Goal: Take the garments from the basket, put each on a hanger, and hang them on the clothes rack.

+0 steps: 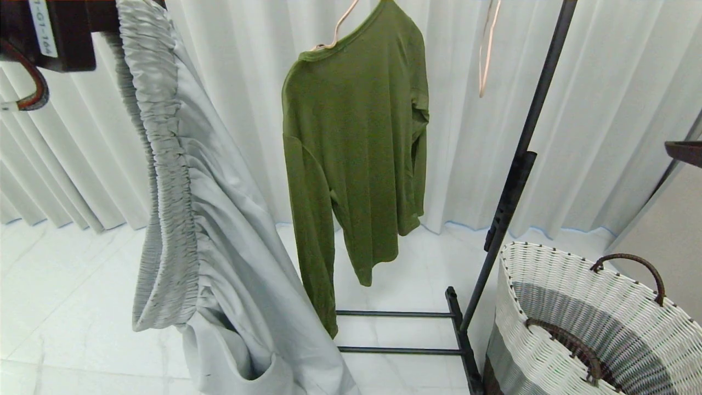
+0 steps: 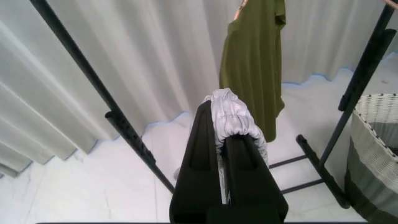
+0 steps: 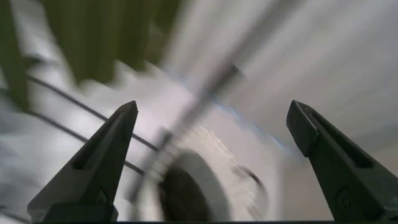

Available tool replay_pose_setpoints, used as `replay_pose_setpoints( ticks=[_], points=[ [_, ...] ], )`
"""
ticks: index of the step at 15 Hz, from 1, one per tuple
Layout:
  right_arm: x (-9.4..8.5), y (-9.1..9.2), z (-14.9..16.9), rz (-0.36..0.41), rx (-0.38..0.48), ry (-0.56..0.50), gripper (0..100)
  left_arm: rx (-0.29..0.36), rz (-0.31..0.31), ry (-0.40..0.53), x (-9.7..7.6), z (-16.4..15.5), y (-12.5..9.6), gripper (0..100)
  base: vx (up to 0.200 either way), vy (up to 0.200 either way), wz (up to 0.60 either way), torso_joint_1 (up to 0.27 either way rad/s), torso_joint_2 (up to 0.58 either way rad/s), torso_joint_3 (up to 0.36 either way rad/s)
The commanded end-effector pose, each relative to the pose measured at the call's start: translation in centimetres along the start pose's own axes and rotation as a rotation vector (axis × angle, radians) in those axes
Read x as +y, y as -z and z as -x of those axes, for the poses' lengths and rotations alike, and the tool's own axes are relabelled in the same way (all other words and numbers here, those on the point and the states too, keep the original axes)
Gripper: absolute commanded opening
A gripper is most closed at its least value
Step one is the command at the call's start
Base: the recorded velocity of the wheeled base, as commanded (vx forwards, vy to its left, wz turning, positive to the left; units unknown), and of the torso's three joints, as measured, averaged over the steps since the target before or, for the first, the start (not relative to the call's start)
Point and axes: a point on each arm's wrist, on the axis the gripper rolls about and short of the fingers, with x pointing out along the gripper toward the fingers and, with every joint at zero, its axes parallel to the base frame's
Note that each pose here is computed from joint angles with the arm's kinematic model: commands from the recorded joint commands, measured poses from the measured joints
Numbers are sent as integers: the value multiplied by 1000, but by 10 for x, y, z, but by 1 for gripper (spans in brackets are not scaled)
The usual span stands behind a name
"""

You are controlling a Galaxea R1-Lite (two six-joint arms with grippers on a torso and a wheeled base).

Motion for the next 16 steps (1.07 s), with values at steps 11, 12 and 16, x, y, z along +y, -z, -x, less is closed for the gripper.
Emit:
replay_pose_setpoints(
  ticks=[11,12,16],
  points=[
    [-18,30,-6,-21,113,210,100,-5,-3,-20,7,9,3,0,0,0,0,21,-97,-106],
    [-18,30,-6,-35,111,211,100,-5,-15,-20,8,12,5,0,0,0,0,129,-549,-344],
    [-17,31,-7,-73,109,212,100,3,-40,-13,9,15,9,0,0,0,0,115,-511,-323]
  ],
)
